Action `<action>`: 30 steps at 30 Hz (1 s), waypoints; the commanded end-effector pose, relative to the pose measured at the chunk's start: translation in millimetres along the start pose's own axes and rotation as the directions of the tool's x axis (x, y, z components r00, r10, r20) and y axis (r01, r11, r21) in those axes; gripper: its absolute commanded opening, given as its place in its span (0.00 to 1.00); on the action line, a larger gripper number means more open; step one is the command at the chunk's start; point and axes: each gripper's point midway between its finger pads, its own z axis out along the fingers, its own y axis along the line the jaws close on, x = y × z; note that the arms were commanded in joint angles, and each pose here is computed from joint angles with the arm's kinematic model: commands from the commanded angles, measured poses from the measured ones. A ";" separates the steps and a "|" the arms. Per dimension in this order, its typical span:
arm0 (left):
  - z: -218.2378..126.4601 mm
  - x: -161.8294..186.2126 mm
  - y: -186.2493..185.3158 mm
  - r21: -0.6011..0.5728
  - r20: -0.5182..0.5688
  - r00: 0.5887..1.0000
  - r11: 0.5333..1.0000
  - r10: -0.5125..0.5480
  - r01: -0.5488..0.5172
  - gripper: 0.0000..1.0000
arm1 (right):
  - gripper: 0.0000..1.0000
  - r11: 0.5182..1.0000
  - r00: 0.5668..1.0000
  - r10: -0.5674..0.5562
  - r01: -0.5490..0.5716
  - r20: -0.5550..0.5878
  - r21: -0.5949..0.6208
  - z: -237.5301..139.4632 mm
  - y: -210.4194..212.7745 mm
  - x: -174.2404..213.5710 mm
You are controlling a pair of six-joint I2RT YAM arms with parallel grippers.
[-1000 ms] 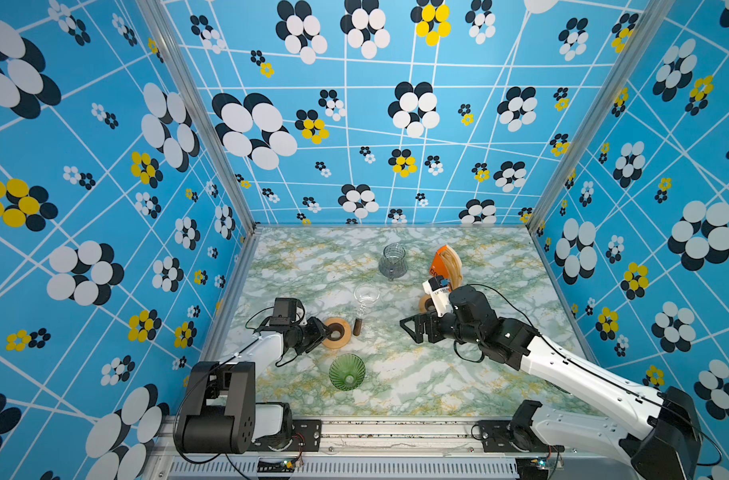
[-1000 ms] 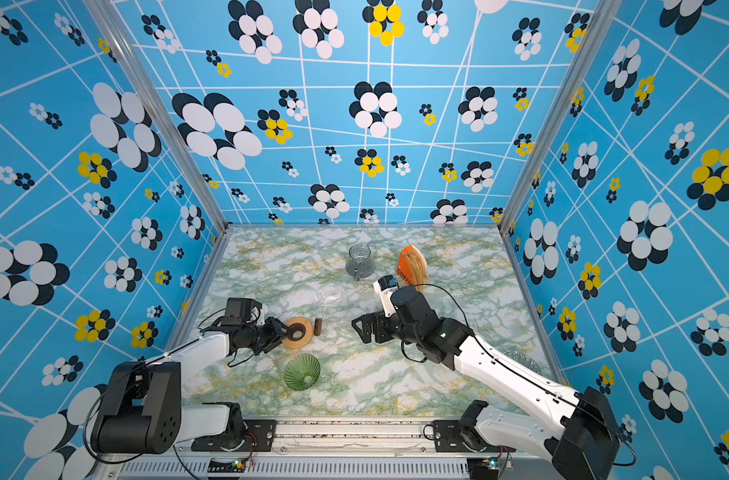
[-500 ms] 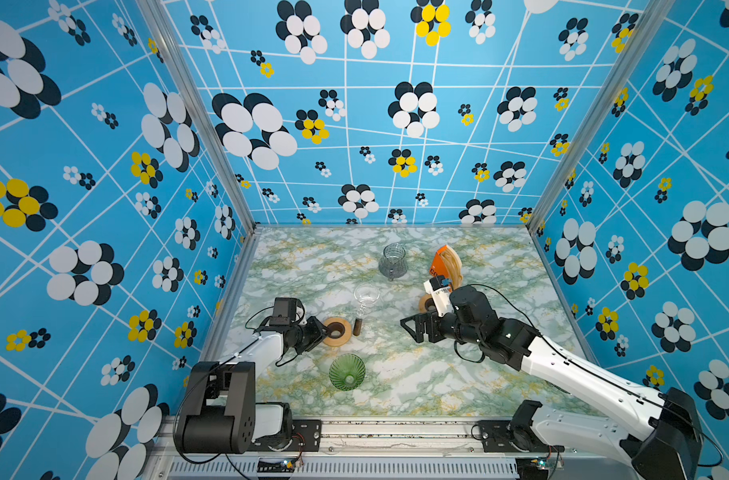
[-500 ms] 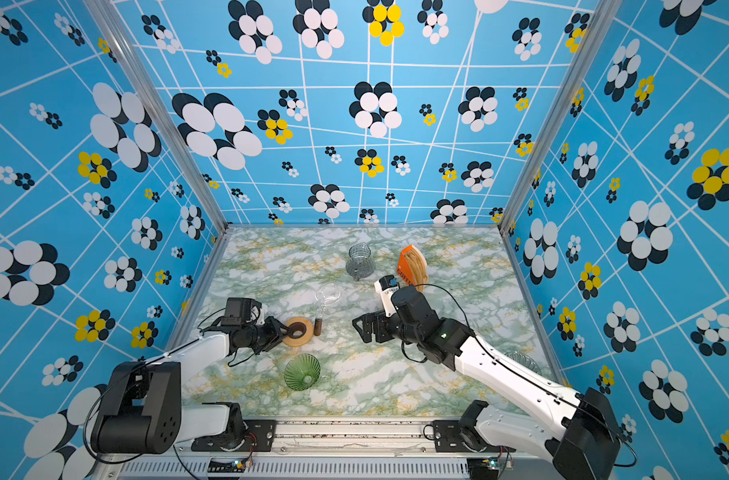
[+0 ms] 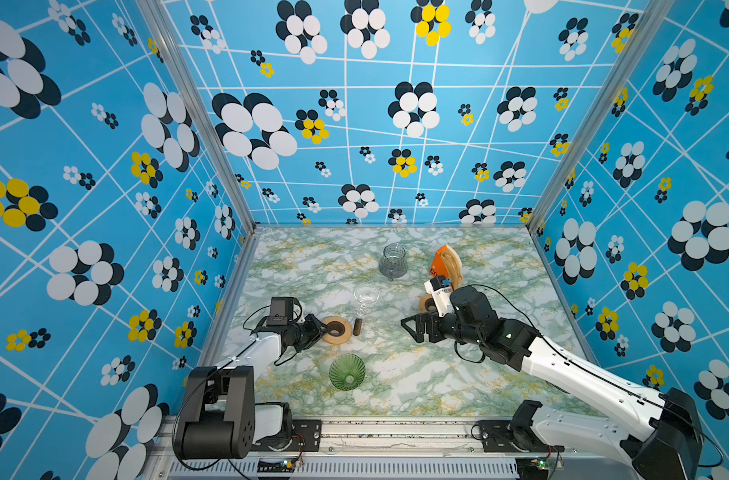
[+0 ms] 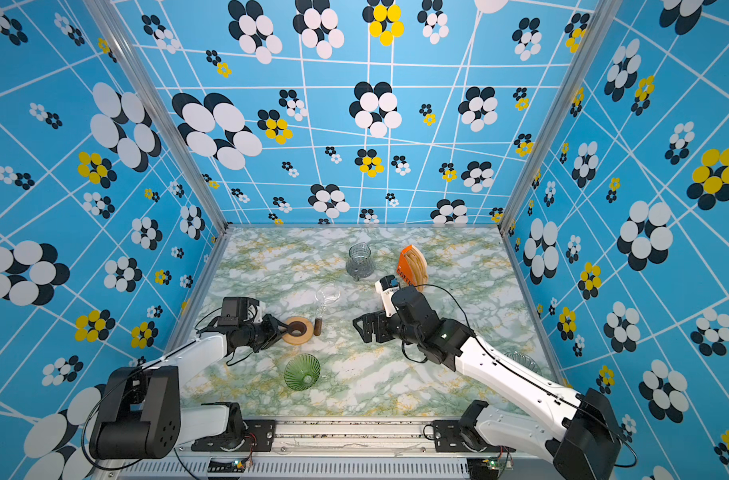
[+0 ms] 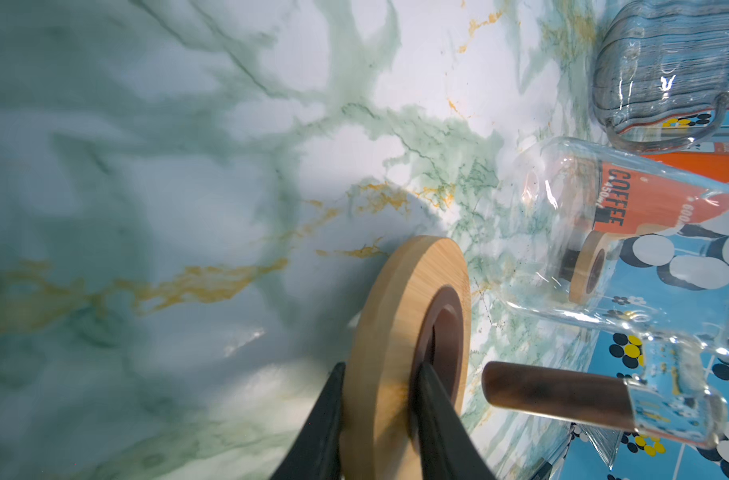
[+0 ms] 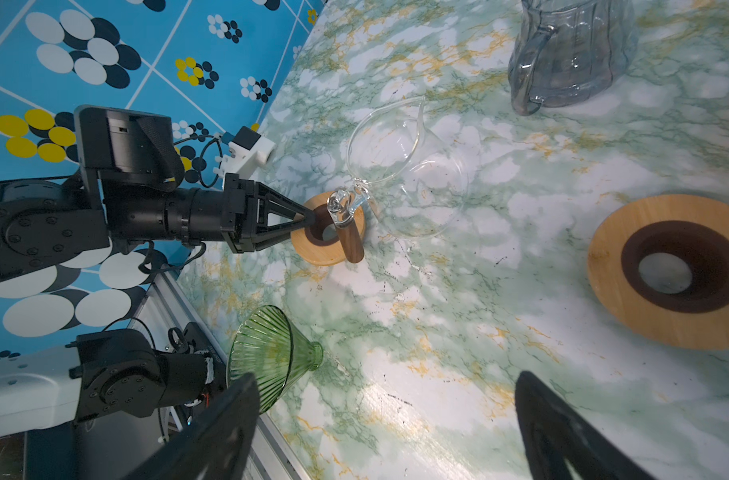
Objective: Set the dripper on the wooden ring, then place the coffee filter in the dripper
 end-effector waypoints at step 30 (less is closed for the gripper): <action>-16.9 -18.0 -11.1 0.053 0.031 0.999 0.998 -0.031 0.030 0.13 | 0.97 0.999 1.000 0.008 -0.008 0.000 0.032 -3.7 -8.0 9.1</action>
